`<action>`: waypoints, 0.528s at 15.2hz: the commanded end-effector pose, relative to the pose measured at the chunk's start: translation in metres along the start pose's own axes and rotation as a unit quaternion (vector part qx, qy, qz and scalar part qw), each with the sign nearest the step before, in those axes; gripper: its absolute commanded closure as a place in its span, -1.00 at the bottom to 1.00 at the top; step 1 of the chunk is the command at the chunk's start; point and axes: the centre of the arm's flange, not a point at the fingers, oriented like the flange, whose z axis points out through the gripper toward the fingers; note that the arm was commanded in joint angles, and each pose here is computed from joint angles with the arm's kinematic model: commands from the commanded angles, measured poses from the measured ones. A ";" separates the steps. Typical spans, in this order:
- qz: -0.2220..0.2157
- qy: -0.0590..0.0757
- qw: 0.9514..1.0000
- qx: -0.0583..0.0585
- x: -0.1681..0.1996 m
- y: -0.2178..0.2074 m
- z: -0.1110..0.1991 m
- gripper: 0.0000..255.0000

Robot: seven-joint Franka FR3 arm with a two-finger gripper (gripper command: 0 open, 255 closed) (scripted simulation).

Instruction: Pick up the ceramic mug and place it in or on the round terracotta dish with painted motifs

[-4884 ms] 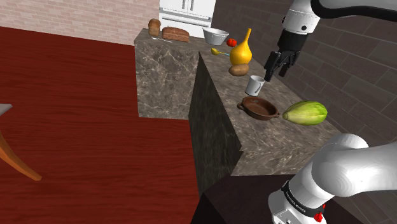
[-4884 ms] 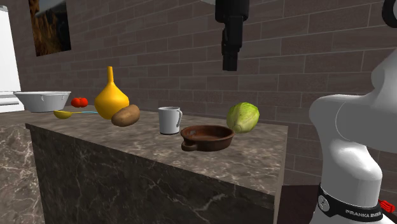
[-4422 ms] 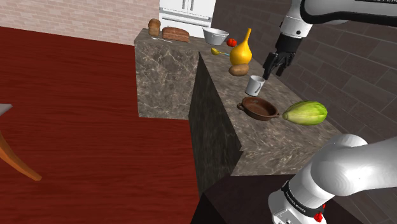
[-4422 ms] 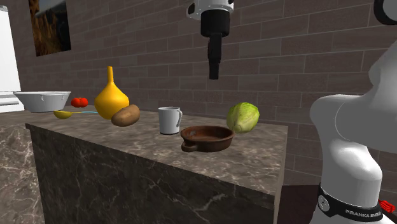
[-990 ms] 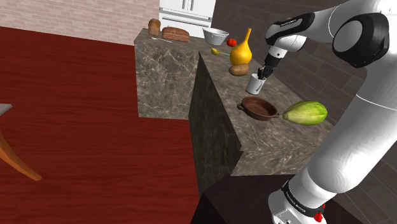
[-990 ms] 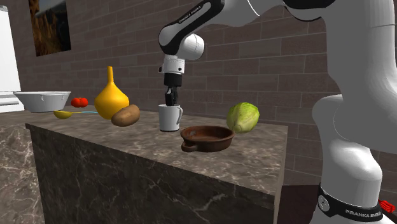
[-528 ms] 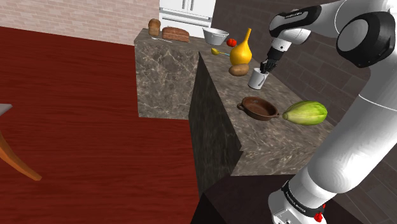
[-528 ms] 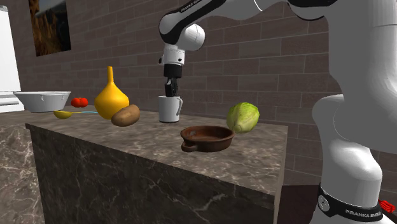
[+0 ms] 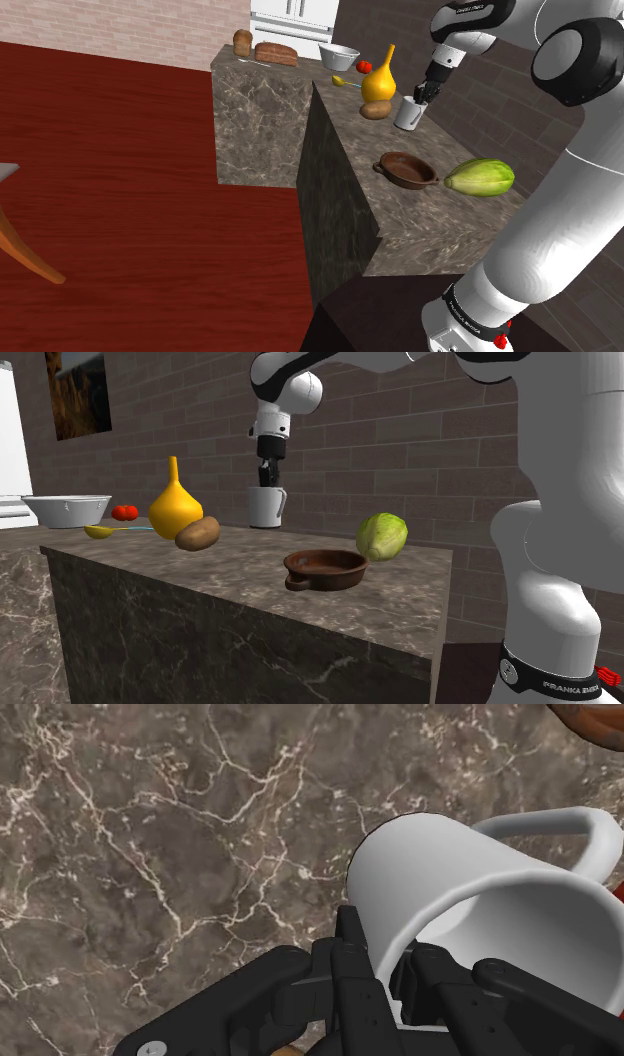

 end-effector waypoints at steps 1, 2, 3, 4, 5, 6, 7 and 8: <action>0.000 0.000 1.000 0.000 0.001 -0.001 -0.011 1.00; 0.000 0.000 1.000 0.000 0.002 -0.001 -0.016 1.00; 0.000 0.000 1.000 0.000 0.002 -0.001 -0.021 1.00; 0.000 0.000 1.000 0.000 0.003 -0.002 -0.027 1.00; 0.000 0.000 1.000 0.000 0.003 -0.002 -0.032 1.00; 0.000 0.000 1.000 0.000 -0.007 -0.011 -0.033 1.00; 0.000 0.000 1.000 0.000 -0.017 -0.019 -0.035 1.00; 0.000 0.000 1.000 0.000 -0.027 -0.028 -0.036 1.00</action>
